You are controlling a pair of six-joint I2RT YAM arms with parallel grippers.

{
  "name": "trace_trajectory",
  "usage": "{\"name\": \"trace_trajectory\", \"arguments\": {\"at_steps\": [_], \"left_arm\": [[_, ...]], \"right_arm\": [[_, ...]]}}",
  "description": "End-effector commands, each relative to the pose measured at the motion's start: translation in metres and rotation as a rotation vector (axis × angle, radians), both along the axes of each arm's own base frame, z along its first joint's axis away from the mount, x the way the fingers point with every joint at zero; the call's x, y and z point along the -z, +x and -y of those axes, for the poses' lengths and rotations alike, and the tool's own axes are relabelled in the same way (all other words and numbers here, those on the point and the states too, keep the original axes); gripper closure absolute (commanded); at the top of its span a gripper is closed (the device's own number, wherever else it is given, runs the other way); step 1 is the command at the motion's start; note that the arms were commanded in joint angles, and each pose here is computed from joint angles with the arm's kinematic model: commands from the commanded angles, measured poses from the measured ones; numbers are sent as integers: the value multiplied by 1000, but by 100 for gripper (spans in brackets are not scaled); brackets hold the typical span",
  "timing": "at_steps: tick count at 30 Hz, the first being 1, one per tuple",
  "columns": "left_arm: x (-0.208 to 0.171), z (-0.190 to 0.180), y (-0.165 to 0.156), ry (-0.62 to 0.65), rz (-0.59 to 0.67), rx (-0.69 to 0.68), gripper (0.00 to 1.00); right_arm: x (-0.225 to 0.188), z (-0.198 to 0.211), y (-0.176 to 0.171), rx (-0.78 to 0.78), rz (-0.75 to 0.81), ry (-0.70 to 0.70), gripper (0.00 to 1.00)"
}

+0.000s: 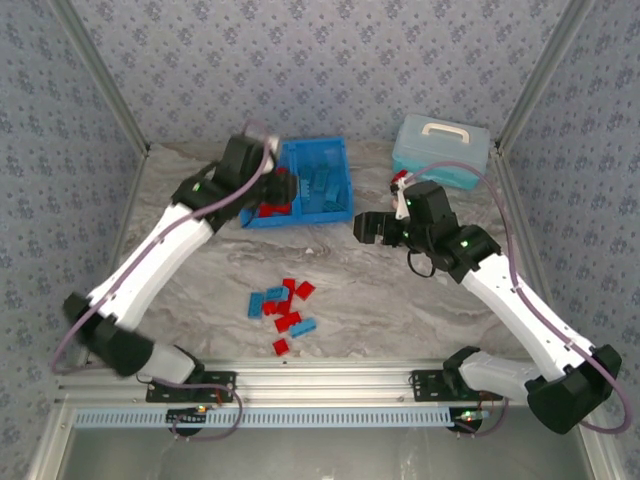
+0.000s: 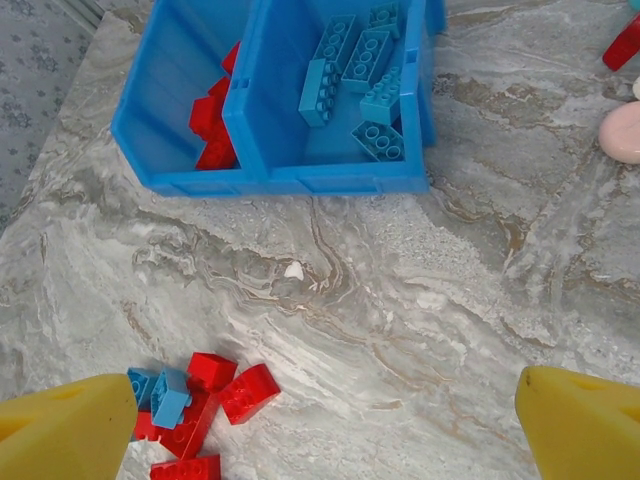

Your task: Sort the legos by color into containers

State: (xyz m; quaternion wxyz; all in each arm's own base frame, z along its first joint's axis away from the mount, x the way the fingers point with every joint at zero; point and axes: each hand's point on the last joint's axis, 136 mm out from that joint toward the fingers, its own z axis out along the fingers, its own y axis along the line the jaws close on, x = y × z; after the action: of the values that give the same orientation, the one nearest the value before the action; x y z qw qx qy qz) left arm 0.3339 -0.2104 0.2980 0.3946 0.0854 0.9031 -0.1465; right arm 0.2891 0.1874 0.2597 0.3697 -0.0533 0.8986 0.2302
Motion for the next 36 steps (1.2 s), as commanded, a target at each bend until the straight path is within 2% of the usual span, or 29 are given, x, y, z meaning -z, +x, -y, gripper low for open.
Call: {"name": "trace_trajectory", "arguments": {"at_steps": [1,6,9,11,14,17,27,36], "left_arm": [[63,-30,-39,55,-121,-54,47],[137,-68,-105,54,-301,-130,48],[166,-67,-122,0,-366,-137,48],[186,-67,-126,-9,-397,-151,47],[212,-71,-130,55,-475,-171,46],[225,-63,-123,65,-491,-162,46],[255,-69,-112,169,-515,-204,46],[278,-77,-138,166,-619,-228,46]], "right_arm": [[0,-6,7,-20,4,18,0],[10,-17,15,-46,-27,24,0],[15,-22,19,-63,-46,22,0],[16,-24,20,-70,-52,21,0],[16,-24,19,-73,-54,19,0],[17,-21,18,-68,-55,8,0],[15,-16,14,-57,-50,4,0],[17,-17,13,-56,-58,12,0]]}}
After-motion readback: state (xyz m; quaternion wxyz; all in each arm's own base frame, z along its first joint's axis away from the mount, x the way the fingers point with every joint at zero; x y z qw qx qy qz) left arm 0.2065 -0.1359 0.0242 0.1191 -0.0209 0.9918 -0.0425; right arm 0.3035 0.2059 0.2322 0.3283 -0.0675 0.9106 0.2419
